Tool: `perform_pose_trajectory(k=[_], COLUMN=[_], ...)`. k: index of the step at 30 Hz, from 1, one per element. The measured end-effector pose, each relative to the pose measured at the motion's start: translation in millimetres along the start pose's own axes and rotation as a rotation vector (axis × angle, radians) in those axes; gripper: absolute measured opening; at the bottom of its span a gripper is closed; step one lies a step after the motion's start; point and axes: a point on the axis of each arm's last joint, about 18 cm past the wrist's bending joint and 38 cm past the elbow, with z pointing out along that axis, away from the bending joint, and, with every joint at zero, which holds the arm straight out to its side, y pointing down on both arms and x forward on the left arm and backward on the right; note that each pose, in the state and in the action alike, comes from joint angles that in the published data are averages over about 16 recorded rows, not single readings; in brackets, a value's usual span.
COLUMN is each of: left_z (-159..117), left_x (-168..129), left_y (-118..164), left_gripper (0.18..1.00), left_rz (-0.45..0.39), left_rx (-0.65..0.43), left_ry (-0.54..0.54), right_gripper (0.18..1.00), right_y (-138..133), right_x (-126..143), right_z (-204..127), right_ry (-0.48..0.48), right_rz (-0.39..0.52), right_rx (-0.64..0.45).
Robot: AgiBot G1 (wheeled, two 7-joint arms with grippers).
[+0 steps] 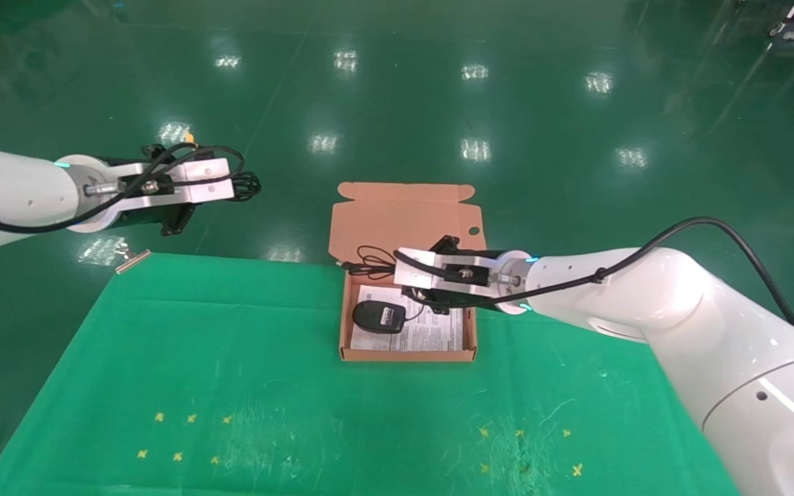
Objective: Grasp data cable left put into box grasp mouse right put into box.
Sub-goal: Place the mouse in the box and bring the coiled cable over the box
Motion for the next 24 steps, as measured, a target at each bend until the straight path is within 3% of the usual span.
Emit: perform_pose_trajectory(k=[11,20,24], left_z=[11.5,35.6,47.9], left_x=[19.4,58.8,81.4], left_y=[-27.6,-85.6,-114.7], left_gripper=[0.257,0.257,0.257], left_rz=[0.016,0.058,0.079], left_rx=[0.078,0.226,0.291], left_ry=[0.023,0.049,0.060], right_gripper=[0.315,0.456,0.560], right_y=[15.7,36.6,43.2], right_x=[20.1,50.4,60.5], right_z=[-23.0,-68.0,-92.7], right_ry=[0.061,0.149,0.179], right_rz=[-0.021,-0.051,-0.067], right_rx=[-0.005,-0.016,-0.023])
